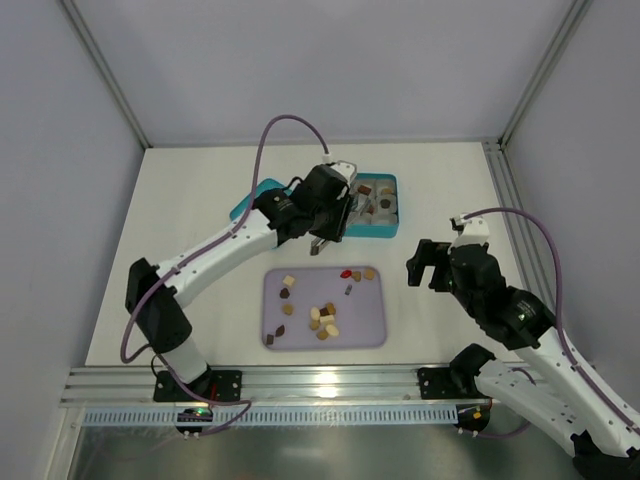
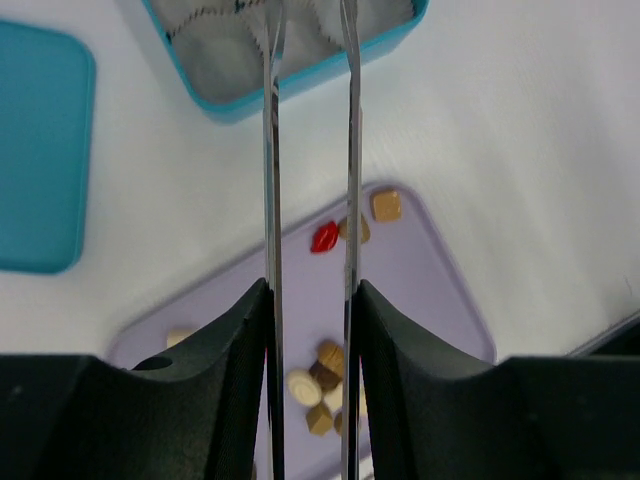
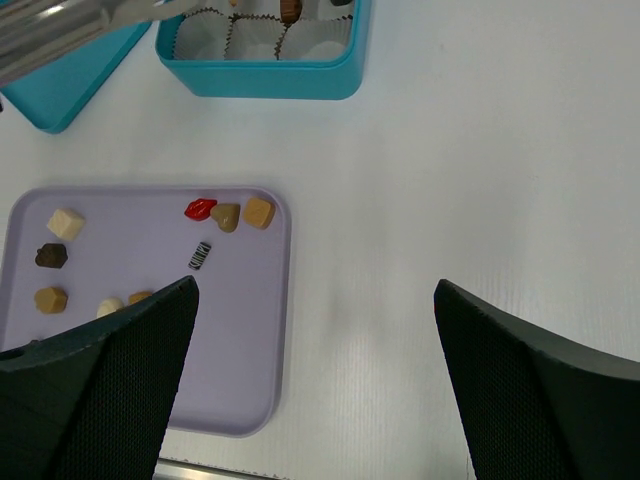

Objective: Pack the chocolate

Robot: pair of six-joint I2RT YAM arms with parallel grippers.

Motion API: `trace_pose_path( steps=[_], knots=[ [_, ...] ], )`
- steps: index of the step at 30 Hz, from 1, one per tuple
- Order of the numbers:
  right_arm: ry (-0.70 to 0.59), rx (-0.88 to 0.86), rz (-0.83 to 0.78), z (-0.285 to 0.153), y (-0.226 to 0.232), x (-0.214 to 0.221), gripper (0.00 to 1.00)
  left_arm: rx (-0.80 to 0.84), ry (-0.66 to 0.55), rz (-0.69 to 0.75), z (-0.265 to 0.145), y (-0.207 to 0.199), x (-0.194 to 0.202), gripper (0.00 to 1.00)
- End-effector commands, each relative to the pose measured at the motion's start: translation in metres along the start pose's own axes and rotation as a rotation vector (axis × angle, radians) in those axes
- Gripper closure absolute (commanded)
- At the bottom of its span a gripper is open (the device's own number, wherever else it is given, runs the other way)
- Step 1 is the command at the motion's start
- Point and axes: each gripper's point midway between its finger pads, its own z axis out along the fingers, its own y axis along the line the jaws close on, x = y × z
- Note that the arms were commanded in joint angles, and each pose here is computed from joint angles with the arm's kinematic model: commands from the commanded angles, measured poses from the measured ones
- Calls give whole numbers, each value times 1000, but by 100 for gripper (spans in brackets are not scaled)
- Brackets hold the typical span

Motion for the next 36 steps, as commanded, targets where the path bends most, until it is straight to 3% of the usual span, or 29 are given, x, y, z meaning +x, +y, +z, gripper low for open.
trace_pose_path(
  steps=[1,6,14,36],
  knots=[
    [-12,14,-1,-7,0,-14,0,26,24,-40,-31,-3,31,62],
    [8,15,-21,-7,0,-13,0,23,59,-30,-63,1,73,62],
    [10,35,-39,-7,-2,-16,0,31,131,-11,-77,6,122,61],
    [11,75,31,-1,-7,-8,0,47,228,115,-44,1,145,61]
  ],
)
